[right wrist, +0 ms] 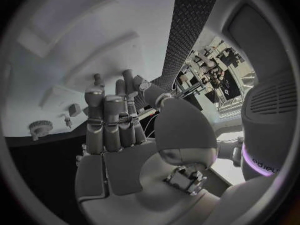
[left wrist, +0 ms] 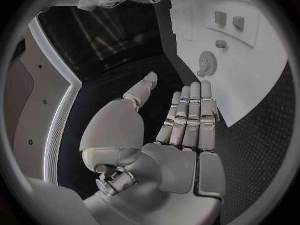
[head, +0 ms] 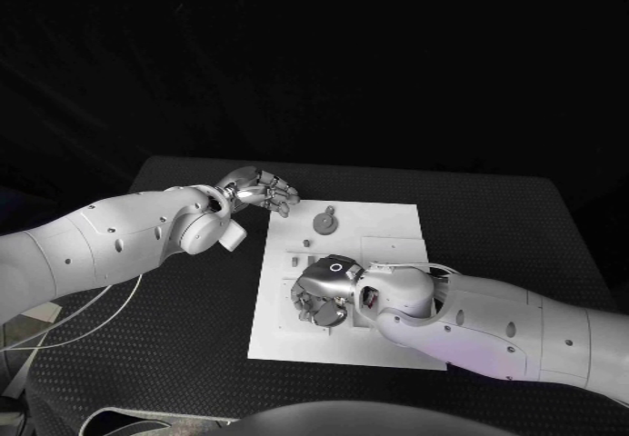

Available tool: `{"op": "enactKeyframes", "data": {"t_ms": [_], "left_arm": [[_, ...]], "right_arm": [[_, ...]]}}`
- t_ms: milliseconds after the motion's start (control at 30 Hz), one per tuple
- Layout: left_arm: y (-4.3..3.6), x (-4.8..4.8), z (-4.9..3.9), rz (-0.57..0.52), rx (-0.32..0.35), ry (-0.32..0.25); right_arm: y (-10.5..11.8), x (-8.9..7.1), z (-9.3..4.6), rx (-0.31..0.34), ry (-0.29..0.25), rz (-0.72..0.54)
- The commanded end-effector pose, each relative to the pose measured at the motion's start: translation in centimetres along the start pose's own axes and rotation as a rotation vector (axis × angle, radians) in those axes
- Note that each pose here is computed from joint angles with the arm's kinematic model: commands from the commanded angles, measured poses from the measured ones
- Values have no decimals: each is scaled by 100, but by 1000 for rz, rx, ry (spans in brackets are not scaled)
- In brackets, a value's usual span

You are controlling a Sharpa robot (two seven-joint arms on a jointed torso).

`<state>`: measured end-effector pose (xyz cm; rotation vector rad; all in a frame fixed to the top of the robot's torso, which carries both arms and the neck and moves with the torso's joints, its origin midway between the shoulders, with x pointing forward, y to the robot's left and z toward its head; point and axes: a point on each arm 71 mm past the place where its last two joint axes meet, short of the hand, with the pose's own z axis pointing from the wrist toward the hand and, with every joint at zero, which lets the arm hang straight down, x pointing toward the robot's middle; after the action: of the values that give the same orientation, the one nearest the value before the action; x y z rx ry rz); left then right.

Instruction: Assemble the parts on the task board

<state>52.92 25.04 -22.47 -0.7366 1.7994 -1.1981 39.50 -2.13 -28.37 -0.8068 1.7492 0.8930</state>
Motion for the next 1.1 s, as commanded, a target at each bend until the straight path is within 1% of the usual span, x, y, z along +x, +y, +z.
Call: {"op": "enactKeyframes", "data": {"t_ms": [33, 567, 767, 967, 1100], "left_arm": [[-21, 13, 6, -9, 12, 8], [-22, 10, 6, -8, 14, 6], [-20, 7, 5, -8, 13, 6], [-14, -4, -1, -8, 12, 4], [-9, -14, -5, -8, 11, 3]], "right_arm": [[8, 42, -1, -9, 14, 50], [-13, 13, -33, -18, -34, 71], [-31, -8, -72, -16, -70, 71], [-82, -82, -203, -10, -156, 102], [-177, -279, -311, 15, -248, 152]]}}
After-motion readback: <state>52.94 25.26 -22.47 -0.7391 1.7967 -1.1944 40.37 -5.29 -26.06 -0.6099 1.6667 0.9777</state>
